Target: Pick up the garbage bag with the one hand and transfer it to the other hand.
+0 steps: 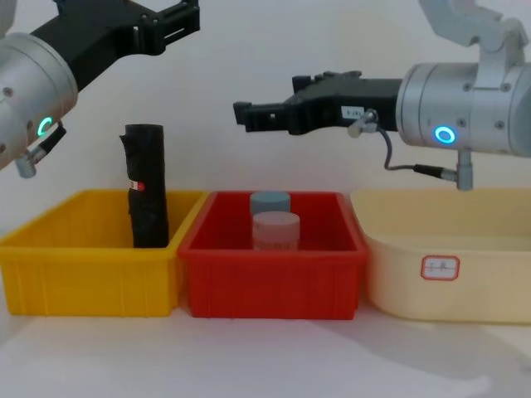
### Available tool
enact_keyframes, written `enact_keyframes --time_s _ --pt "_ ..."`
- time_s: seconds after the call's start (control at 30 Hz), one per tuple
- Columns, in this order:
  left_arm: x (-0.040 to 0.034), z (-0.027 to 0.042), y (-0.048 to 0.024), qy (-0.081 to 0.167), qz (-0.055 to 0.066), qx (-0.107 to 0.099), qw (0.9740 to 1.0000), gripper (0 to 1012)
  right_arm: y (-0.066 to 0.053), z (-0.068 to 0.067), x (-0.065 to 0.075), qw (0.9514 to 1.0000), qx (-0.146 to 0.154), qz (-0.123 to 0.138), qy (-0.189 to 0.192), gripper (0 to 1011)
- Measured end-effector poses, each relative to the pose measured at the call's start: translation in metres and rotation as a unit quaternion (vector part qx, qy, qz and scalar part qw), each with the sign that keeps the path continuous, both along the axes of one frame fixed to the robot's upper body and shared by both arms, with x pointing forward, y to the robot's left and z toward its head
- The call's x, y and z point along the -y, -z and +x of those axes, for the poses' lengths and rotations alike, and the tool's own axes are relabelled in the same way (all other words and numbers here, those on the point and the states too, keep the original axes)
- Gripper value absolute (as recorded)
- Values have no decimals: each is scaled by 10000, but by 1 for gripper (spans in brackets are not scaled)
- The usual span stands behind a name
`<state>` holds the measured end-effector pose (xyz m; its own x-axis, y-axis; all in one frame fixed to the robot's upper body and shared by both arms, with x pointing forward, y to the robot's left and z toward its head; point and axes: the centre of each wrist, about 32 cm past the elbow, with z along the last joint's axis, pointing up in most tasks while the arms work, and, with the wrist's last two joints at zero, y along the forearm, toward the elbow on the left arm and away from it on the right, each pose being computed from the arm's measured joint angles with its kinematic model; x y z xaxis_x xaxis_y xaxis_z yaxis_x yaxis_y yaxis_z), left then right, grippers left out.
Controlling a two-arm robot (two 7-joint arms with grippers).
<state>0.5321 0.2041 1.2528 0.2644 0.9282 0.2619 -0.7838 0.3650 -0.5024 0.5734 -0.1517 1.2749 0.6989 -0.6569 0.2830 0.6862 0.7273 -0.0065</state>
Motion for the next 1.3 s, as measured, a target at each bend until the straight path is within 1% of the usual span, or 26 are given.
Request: enact_keyframes --time_s 0.2,0.37,0.73,1.07,1.3 --pt "-7 -6 -3 -19 6 7 10000 1002 47 70 46 9996 -184 -119 -167 1000" --pt "-11 -9 -5 -32 11 11 10000 1002 76 95 84 9991 -289 -150 -267 1000" --pt "-15 -13 -8 -44 15 16 10000 1002 140 65 148 9976 -509 -189 -427 999" --pt "-18 -15 -7 -52 19 17 10000 1002 208 56 168 9965 -634 -310 -448 1000" --pt "-18 -15 -8 -52 18 19 10000 1002 261 105 175 9954 -701 -509 -416 999"
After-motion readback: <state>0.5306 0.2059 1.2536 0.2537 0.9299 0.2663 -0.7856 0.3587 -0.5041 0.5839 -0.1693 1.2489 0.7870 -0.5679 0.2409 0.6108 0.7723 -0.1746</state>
